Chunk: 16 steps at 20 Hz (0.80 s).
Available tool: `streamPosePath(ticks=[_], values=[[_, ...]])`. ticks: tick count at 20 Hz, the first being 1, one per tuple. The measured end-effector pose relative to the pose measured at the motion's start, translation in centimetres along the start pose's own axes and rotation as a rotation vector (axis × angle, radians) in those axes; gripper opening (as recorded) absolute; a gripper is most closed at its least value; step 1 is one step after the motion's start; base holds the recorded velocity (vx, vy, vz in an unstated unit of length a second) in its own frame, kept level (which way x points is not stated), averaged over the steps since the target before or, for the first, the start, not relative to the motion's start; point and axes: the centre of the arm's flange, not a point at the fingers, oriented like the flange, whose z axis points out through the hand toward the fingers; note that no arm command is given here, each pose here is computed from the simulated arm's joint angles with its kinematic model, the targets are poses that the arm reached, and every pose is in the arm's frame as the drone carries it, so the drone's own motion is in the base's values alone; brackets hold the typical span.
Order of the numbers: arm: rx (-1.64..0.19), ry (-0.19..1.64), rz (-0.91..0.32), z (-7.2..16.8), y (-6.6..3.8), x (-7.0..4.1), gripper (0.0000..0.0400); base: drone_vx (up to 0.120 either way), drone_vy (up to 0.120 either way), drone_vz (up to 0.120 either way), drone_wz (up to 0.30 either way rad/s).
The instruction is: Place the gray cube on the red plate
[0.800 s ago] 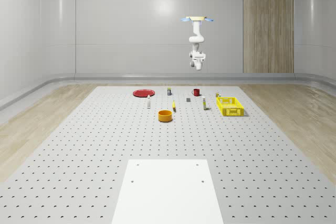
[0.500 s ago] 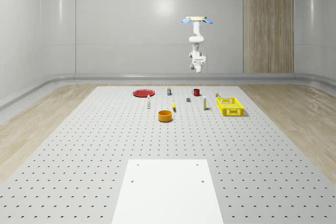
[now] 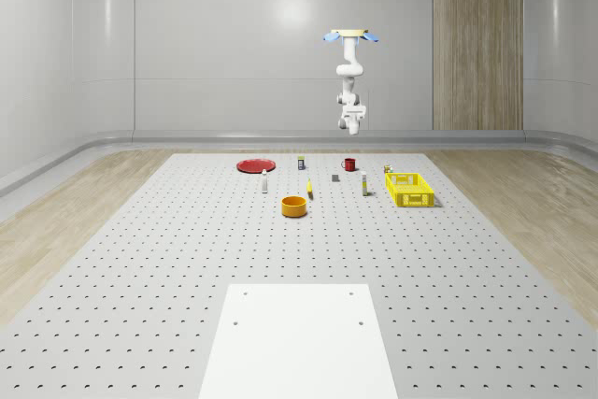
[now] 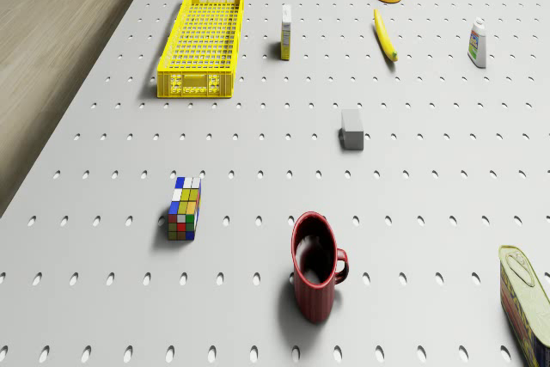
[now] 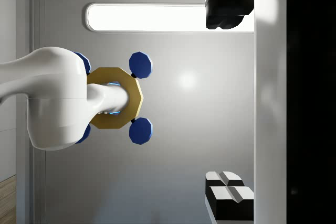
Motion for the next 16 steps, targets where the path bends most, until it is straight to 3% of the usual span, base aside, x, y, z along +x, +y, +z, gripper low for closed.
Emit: streamPosePath(ticks=[16], values=[[0.008, 0.009, 0.000, -0.80, 0.01, -0.02, 0.0400, 0.000, 0.000, 0.000, 0.000]])
